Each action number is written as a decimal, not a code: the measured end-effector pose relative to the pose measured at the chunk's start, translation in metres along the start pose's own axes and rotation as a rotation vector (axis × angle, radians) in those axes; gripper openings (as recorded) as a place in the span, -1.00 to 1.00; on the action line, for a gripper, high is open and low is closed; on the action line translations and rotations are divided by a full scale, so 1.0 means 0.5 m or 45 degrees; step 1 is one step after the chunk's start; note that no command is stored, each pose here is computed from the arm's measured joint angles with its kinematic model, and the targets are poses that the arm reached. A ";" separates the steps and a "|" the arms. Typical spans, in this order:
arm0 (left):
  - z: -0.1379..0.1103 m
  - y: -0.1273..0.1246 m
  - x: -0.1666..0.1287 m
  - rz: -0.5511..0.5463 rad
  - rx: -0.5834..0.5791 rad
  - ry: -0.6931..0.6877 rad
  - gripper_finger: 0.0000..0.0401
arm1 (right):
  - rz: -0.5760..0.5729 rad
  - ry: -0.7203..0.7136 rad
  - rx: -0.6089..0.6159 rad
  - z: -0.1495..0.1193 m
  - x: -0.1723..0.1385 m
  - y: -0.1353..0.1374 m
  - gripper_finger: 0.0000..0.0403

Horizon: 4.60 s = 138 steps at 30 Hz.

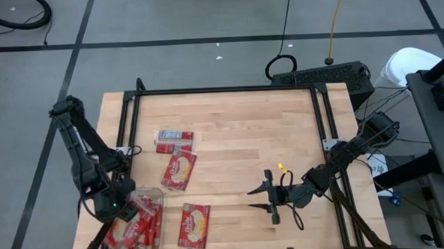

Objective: Sort popcorn bags into baskets
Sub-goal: Put the popcorn bag into the transparent bin

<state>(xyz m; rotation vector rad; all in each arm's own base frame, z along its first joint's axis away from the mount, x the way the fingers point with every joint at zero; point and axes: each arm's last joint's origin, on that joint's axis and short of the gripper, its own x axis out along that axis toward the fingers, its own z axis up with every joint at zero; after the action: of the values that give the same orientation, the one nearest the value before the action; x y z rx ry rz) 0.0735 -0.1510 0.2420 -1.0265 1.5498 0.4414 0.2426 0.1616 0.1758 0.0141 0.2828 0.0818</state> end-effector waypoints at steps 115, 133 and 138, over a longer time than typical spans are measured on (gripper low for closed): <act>0.002 -0.175 0.010 -0.194 0.946 -1.626 -0.69 | 0.025 0.260 0.115 0.066 0.352 0.061 -0.14; 0.029 -0.269 0.074 -0.231 1.019 -1.643 -0.69 | -0.056 0.370 0.041 -0.020 0.447 0.098 0.57; 0.027 -0.269 0.074 -0.231 1.032 -1.639 -0.69 | -0.151 0.515 0.074 -0.025 0.447 0.056 0.62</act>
<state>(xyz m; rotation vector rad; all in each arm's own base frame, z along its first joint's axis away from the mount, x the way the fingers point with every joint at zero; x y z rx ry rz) 0.1908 -0.2274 0.2385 -0.0985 0.3510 0.2034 0.4507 0.2082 0.1025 0.0390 0.6898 -0.0426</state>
